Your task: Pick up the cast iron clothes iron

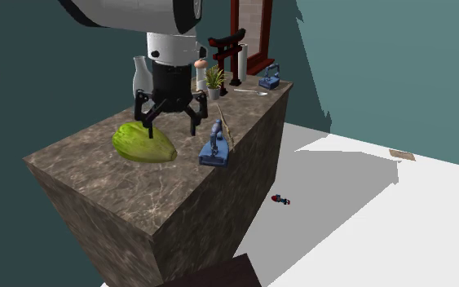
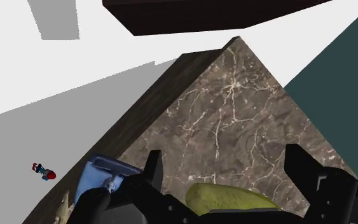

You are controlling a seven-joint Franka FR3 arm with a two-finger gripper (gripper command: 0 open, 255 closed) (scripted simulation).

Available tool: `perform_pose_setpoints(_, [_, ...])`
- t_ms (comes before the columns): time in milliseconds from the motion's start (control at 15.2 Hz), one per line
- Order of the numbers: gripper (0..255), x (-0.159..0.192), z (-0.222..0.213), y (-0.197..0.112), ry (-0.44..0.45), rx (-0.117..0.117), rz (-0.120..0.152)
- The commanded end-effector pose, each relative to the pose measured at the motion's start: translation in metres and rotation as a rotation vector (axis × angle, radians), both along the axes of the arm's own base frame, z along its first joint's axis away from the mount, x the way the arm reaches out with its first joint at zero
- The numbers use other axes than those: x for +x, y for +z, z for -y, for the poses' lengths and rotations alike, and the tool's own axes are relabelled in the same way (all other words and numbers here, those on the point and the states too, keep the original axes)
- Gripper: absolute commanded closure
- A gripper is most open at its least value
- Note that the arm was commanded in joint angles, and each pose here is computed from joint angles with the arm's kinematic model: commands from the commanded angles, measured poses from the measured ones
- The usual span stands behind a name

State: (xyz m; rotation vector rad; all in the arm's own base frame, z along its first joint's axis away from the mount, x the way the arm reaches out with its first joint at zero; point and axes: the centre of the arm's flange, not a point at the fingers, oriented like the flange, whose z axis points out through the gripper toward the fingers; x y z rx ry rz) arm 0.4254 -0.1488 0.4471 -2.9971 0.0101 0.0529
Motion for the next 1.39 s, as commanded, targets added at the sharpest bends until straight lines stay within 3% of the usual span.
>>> perform_pose_setpoints(0, [0,0.015,0.018,-0.013,-0.019,-0.001,0.014])
perform_pose_setpoints(726, [0,0.083,0.123,-0.068,-0.117,0.0,0.086])
perform_pose_setpoints(1320, [0,0.083,0.123,-0.108,-0.118,0.0,0.086])
